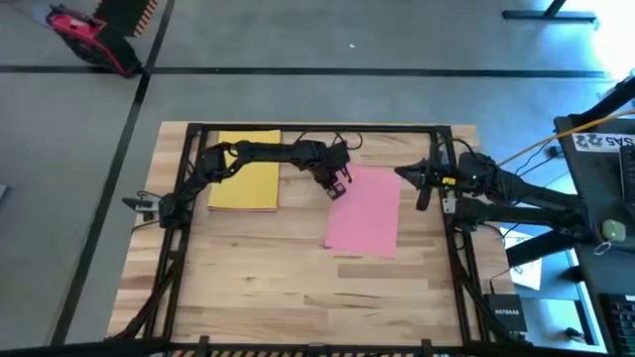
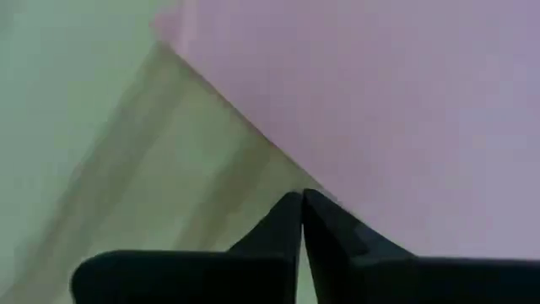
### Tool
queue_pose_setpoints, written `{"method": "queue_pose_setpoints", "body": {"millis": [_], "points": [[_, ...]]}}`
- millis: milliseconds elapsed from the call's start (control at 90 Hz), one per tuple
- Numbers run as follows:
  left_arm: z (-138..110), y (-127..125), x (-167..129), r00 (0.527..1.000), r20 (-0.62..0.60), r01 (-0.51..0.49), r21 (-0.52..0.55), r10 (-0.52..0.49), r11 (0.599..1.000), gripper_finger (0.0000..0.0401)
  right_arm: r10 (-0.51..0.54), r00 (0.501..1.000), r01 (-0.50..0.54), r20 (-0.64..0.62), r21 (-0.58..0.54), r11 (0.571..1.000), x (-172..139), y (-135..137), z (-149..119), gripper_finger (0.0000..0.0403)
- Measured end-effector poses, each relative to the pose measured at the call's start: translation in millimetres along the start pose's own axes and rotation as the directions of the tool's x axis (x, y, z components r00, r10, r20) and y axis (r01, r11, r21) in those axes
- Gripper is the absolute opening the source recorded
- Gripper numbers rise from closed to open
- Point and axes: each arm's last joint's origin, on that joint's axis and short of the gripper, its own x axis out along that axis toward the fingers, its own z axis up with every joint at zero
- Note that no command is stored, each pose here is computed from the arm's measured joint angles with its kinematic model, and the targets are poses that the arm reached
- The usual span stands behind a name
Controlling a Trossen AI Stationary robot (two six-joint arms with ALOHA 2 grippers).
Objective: Organize paper
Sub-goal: Move the pink paper to the top right of the table
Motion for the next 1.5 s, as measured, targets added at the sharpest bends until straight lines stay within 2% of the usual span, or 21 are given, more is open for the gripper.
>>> {"method": "queue_pose_setpoints", "body": {"millis": [100,244,456,611,733,811,978,1089,1256,1322,1500], "points": [[11.9,-1.9,-24.2,0.999,0.046,0.009,0.017,-0.01,1.0,0.0,0.01,0.999,-0.009,-0.044,0.039,0.999,0.6,0.1,-2.7,0.0],[19.5,-7.4,-73.1,0.989,0.141,0.041,0.029,-0.045,0.999,0.0,-0.013,0.977,0.023,-0.211,0.044,0.999,5.2,-0.1,-4.5,0.0],[11.4,-12.4,-118.7,0.974,0.216,0.064,0.058,-0.075,0.996,0.0,-0.042,0.92,0.047,-0.389,0.004,0.999,22.4,0.2,-2.2,0.0],[-0.2,-20.5,-131.5,0.949,0.293,0.101,0.065,-0.116,0.993,0.0,-0.054,0.88,0.06,-0.472,-0.003,0.998,37.6,0.0,-4.2,0.0],[-10.4,-27.3,-137.6,0.89,0.421,0.172,0.051,-0.177,0.984,0.0,-0.049,0.864,0.057,-0.502,0.0,0.998,45.5,-0.1,-7.0,0.0],[-19.5,-30.6,-140.4,0.832,0.504,0.232,0.062,-0.231,0.971,0.0,-0.05,0.853,0.058,-0.519,0.0,0.998,49.1,-0.3,-9.0,0.0],[-51.5,-30.4,-142.1,0.726,0.62,0.333,0.061,-0.298,0.941,0.0,-0.017,0.83,0.037,-0.558,0.025,0.999,56.4,0.2,-13.4,0.0],[-78.7,-27.6,-143.0,0.666,0.664,0.413,0.053,-0.341,0.909,0.0,-0.003,0.799,0.047,-0.602,0.058,0.997,65.8,0.1,-19.4,0.0],[-116.0,-17.3,-151.2,0.534,0.752,0.53,0.058,-0.386,0.846,0.0,-0.009,0.741,0.121,-0.671,0.12,0.985,83.8,-1.4,-31.5,0.0],[-129.5,-9.6,-153.5,0.518,0.764,0.549,0.047,-0.384,0.834,0.0,-0.014,0.72,0.158,-0.694,0.145,0.977,91.5,-2.1,-36.8,0.0],[-158.9,11.0,-154.0,0.538,0.757,0.559,0.01,-0.372,0.829,0.0,-0.041,0.668,0.297,-0.743,0.215,0.931,112.1,-4.8,-52.1,0.0]]}}
